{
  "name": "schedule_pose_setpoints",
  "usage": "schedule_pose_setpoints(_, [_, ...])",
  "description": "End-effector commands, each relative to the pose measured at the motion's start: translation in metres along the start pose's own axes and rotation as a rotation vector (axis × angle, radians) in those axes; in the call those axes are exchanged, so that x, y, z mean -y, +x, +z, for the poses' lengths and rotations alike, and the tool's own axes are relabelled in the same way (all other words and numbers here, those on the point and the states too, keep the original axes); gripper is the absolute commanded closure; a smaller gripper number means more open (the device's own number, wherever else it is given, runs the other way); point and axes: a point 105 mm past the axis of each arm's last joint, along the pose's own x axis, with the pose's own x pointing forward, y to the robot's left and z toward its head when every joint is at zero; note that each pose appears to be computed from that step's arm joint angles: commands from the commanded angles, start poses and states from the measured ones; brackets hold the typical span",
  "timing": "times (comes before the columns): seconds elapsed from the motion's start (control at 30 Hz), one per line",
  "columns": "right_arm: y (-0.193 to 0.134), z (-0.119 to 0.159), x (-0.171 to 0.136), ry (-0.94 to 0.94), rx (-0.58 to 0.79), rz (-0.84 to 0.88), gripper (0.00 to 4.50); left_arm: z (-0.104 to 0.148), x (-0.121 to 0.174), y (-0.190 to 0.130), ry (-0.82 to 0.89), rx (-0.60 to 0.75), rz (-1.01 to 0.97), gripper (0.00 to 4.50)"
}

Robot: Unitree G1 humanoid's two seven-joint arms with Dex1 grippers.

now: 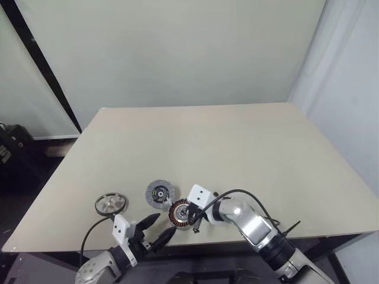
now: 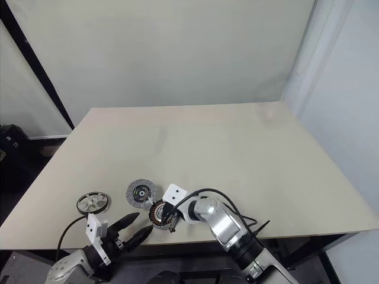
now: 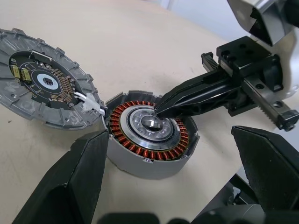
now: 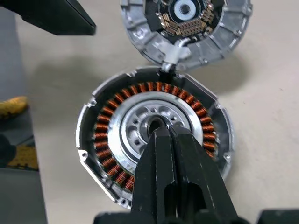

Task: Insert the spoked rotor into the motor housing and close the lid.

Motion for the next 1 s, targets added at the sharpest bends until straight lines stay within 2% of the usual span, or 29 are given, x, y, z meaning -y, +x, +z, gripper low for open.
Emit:
schedule_pose_setpoints(0.03, [-0.003, 0.019, 0.001, -0.015, 0.067, -0.003, 4.48, 0.006, 0.002, 0.002, 0.034, 0.019, -0.016, 0.0])
schedule_pose_setpoints(0.73, [0.012, 0.002, -0.017, -0.019, 0.011, 0.058, 4.48, 0.006, 0.001, -0.001, 0.037, 0.019, 0.001, 0.0])
schedule_pose_setpoints(1.0, [0.007, 0.013, -0.007, 0.001, 0.052, 0.032, 4.48, 0.006, 0.0, -0.001, 0.038, 0.02, 0.001, 0.0])
